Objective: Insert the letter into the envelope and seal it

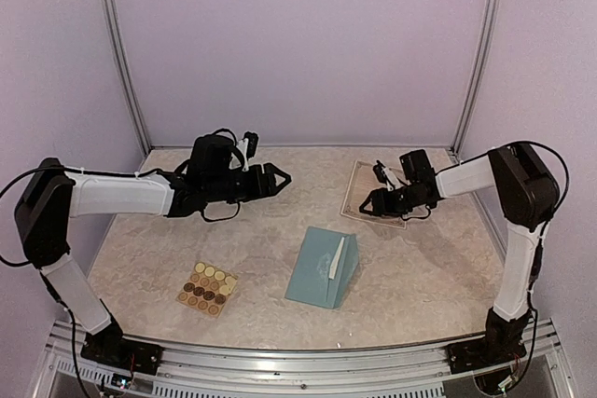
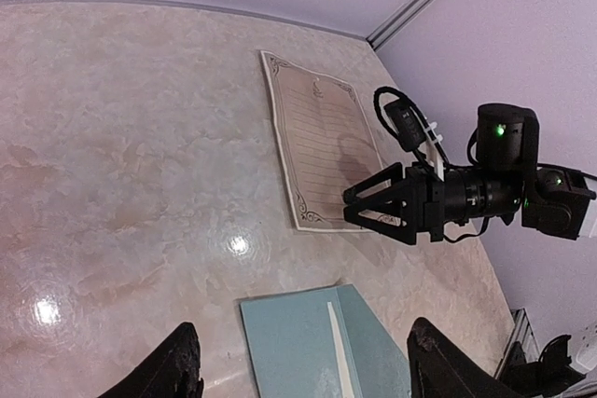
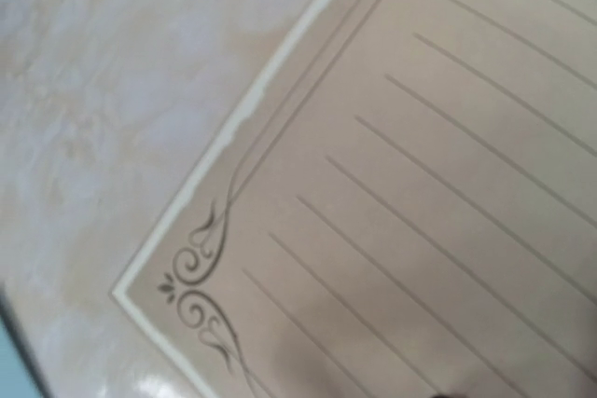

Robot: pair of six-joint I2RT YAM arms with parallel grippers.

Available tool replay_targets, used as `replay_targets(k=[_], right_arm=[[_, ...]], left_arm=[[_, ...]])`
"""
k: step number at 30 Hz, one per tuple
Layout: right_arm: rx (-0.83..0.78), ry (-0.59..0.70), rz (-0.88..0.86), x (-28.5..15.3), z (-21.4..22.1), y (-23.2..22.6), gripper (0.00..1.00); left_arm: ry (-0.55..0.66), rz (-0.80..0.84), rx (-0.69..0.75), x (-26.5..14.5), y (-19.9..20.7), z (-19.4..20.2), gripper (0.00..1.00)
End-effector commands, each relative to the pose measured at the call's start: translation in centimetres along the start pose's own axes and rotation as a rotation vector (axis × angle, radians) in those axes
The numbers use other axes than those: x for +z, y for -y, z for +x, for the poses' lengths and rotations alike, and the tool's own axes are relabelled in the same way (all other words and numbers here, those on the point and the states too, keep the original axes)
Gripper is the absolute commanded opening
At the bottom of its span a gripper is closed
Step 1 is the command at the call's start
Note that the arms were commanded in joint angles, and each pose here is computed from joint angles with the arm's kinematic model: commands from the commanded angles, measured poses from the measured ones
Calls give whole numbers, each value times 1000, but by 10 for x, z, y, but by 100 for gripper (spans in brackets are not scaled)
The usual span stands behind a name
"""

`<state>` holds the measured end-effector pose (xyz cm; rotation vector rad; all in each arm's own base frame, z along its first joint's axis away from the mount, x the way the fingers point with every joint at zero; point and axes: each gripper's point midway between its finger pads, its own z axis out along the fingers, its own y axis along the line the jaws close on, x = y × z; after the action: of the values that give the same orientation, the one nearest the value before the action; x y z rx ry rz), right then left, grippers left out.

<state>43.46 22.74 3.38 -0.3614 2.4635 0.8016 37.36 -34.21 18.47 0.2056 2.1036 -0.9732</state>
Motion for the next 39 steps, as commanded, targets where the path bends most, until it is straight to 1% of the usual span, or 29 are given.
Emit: replay_targets(k=[1,9,12,14,16,17,18,21,23,27,31,33,39], right_arm=[[129,-162,25,-1,72,2,56],[186,-254,-35,-29,147,-47,56],[201,-253,-53,-41,160,-63,56],[199,-229,-55,-50,155,-69,56],[179,-180,-34,-61,139,-73,56],[165,-149,-16,-68,127,-75,57],[152,-120,8,-76,116,-75,61],[128,-49,100,-99,87,-66,70],[140,-15,154,-113,75,-49,72],[220,33,254,-140,68,2,77],[297,80,319,-161,75,40,81],[316,76,321,-161,83,45,82],[373,61,201,-146,107,33,81]], left_arm=[[6,14,2,-2,4,2,72],[-4,31,-6,3,6,10,72],[-20,54,-15,12,13,18,72],[-40,71,-19,21,18,26,72],[-59,93,-19,30,27,32,72],[-66,106,-18,34,33,34,72],[-76,112,-19,40,36,38,72],[-100,143,-16,53,51,48,72],[-113,166,-17,61,61,54,72],[-146,204,-14,78,79,69,72],[-187,222,-35,96,84,86,71],[-207,220,-47,105,82,96,71],[-254,219,-77,122,78,118,70]])
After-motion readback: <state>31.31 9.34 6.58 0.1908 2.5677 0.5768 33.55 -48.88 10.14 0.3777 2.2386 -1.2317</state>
